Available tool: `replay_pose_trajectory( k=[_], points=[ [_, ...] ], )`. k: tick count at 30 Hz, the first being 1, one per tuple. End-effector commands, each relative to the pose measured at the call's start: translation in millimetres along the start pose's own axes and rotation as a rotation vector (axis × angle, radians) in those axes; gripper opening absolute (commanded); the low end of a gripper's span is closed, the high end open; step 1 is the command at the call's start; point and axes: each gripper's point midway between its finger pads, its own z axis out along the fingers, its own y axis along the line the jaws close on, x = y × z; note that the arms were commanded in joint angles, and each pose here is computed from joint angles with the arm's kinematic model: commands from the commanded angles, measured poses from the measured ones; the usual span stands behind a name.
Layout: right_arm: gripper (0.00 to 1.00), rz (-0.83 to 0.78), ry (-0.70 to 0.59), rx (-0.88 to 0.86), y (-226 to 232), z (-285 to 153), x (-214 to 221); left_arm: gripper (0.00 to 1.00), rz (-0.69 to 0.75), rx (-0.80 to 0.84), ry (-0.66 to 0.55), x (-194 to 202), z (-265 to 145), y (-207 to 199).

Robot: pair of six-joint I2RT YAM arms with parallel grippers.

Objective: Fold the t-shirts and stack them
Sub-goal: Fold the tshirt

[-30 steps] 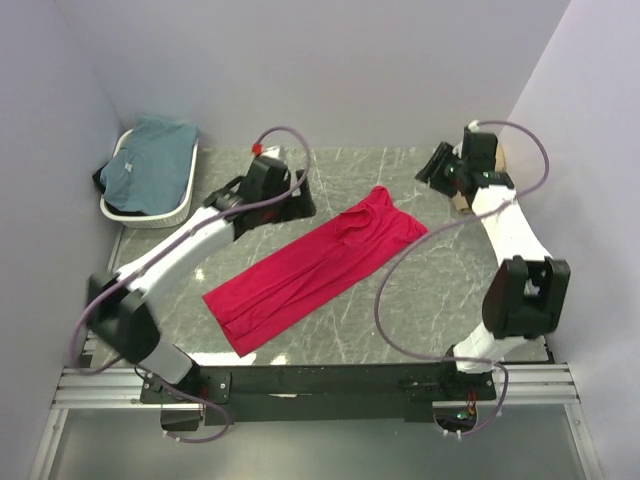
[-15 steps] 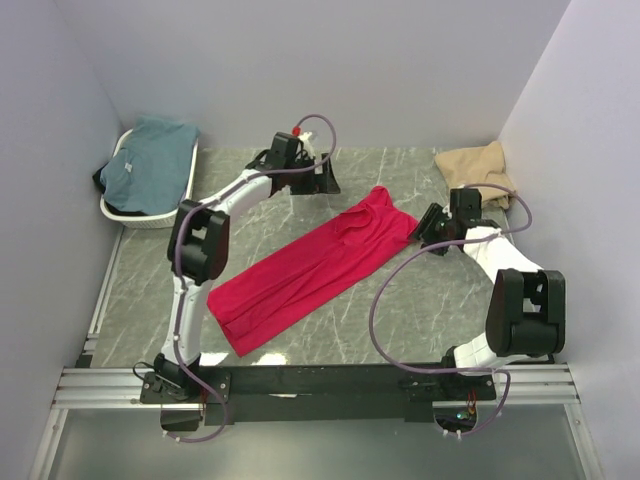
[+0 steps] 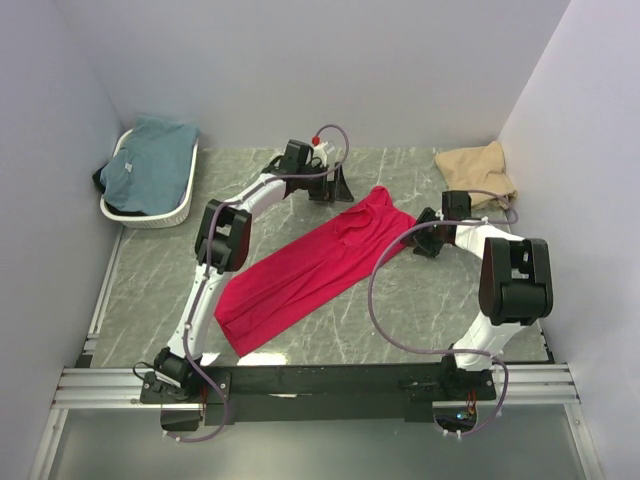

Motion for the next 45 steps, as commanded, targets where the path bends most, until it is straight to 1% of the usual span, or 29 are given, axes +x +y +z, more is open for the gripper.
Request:
replay_pose_trajectory(
  k=[1, 6, 10, 13, 14, 15, 16, 17, 18, 19, 20, 22, 23, 24, 26, 27, 28, 29, 30, 31, 32, 35, 37, 40, 42, 43, 45],
  points=[
    [0.56, -0.004, -0.048, -0.055, 19, 6, -27, 0.99, 0.036, 0.131, -0.003, -6, 6, -21],
    [0.56, -0.013, -0.019, -0.055, 28, 22, -35, 0.99, 0.007, 0.190, 0.035, 12, 25, -24],
    [0.49, -0.031, -0.006, -0.066, 44, 39, -48, 1.00, -0.030, 0.248, 0.061, 27, 40, -38],
    [0.48, -0.033, 0.002, -0.064, 51, 46, -53, 0.99, -0.058, 0.282, 0.077, 36, 49, -45],
    [0.47, -0.032, 0.003, -0.056, 50, 47, -54, 0.96, -0.069, 0.281, 0.080, 38, 51, -44],
    [0.48, -0.030, 0.000, -0.053, 50, 47, -55, 0.87, -0.080, 0.275, 0.081, 40, 54, -41],
    [0.48, -0.034, -0.004, -0.054, 52, 47, -56, 0.83, -0.087, 0.274, 0.076, 38, 56, -42],
    [0.48, -0.051, 0.001, -0.064, 59, 48, -51, 0.72, -0.089, 0.273, 0.071, 36, 56, -41],
    [0.48, -0.055, 0.001, -0.070, 62, 49, -51, 0.67, -0.095, 0.267, 0.068, 38, 59, -39],
    [0.48, -0.055, 0.006, -0.071, 61, 51, -51, 0.56, -0.100, 0.259, 0.057, 34, 61, -38],
    [0.48, -0.057, 0.010, -0.065, 61, 52, -51, 0.39, -0.102, 0.252, 0.052, 34, 62, -37],
    [0.48, -0.068, 0.008, -0.059, 63, 54, -54, 0.23, -0.108, 0.230, 0.040, 31, 63, -32],
    [0.48, -0.068, 0.007, -0.056, 62, 54, -55, 0.13, -0.115, 0.205, 0.028, 29, 64, -26],
    [0.47, -0.079, 0.002, -0.059, 65, 54, -58, 0.01, -0.114, 0.190, 0.013, 24, 62, -24],
    [0.48, -0.084, 0.001, -0.061, 67, 53, -61, 0.01, -0.144, 0.133, -0.026, 15, 55, -5],
    [0.49, -0.099, -0.016, -0.059, 69, 51, -68, 0.01, -0.148, 0.122, -0.054, 4, 48, -4],
    [0.52, -0.106, -0.017, -0.057, 70, 50, -68, 0.01, -0.167, 0.100, -0.061, 4, 44, 5],
    [0.54, -0.111, -0.020, -0.053, 70, 47, -70, 0.01, -0.177, 0.076, -0.093, -7, 33, 17],
    [0.56, -0.129, -0.037, -0.055, 73, 41, -73, 0.01, -0.170, 0.058, -0.130, -21, 22, 19],
    [0.60, -0.133, -0.058, -0.051, 73, 38, -77, 0.01, -0.177, 0.040, -0.145, -24, 16, 26],
    [0.61, -0.137, -0.072, -0.050, 73, 33, -78, 0.01, -0.178, 0.022, -0.174, -37, 4, 36],
    [0.63, -0.150, -0.104, -0.062, 76, 17, -79, 0.01, -0.166, -0.024, -0.242, -67, -22, 51],
    [0.64, -0.154, -0.109, -0.072, 78, 7, -75, 0.01, -0.159, -0.030, -0.279, -84, -34, 55],
    [0.64, -0.151, -0.089, -0.105, 79, -2, -63, 0.01, -0.176, -0.040, -0.318, -97, -48, 69],
    [0.64, -0.160, -0.055, -0.161, 86, -8, -48, 0.01, -0.179, -0.063, -0.348, -105, -59, 79],
    [0.64, -0.170, -0.044, -0.176, 90, -10, -42, 0.01, -0.194, -0.082, -0.351, -100, -60, 87],
    [0.64, -0.210, 0.010, -0.197, 99, -12, -21, 0.01, -0.210, -0.109, -0.374, -104, -74, 97]
  ],
)
